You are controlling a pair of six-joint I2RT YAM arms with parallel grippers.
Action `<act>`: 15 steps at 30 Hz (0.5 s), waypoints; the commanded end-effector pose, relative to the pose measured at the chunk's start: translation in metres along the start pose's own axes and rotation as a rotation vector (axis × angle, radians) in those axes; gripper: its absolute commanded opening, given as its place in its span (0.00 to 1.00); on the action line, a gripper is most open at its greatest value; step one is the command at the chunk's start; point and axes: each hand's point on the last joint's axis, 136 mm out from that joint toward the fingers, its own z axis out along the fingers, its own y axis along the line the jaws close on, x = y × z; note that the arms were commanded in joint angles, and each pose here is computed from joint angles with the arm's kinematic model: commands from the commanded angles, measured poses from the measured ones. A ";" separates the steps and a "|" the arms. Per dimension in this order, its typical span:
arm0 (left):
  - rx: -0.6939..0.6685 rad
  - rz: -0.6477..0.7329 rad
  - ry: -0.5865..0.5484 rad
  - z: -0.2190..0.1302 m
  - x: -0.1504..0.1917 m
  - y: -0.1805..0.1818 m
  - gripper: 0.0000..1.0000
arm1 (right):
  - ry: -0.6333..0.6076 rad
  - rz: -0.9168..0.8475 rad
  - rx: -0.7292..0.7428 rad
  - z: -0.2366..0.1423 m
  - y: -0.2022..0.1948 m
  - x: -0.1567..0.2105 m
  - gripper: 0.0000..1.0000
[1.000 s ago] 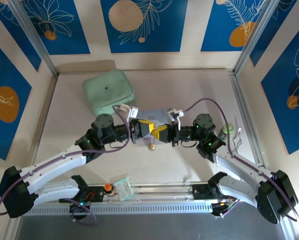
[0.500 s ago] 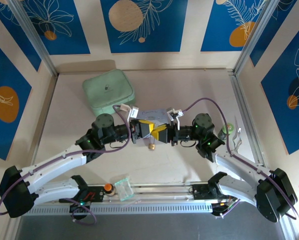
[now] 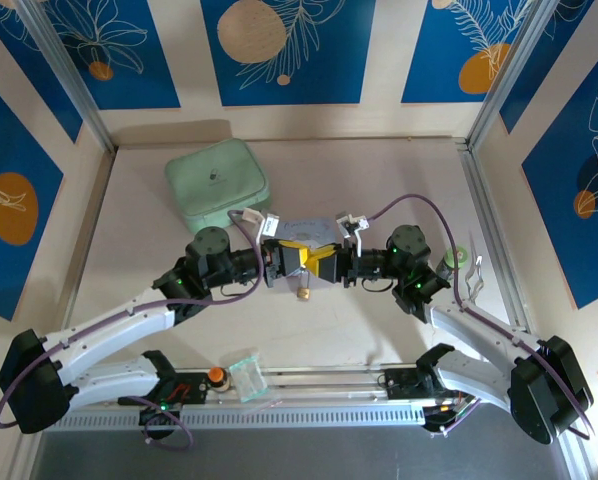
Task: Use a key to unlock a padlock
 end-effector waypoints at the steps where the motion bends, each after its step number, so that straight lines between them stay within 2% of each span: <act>1: 0.042 0.013 -0.027 0.000 -0.013 -0.012 0.00 | -0.006 -0.021 -0.016 0.000 0.005 -0.004 0.17; 6: 0.038 0.009 -0.029 0.000 -0.014 -0.012 0.00 | 0.002 -0.016 -0.024 0.001 0.005 -0.002 0.11; 11: 0.030 0.005 -0.038 0.000 -0.014 -0.010 0.00 | 0.000 -0.010 -0.018 -0.001 0.004 0.001 0.10; 13: 0.029 0.000 -0.041 0.000 -0.015 -0.010 0.00 | 0.010 -0.001 -0.026 -0.001 0.004 0.004 0.10; 15: 0.038 -0.001 -0.039 0.001 -0.015 -0.011 0.00 | 0.021 0.007 -0.035 0.000 0.005 0.005 0.15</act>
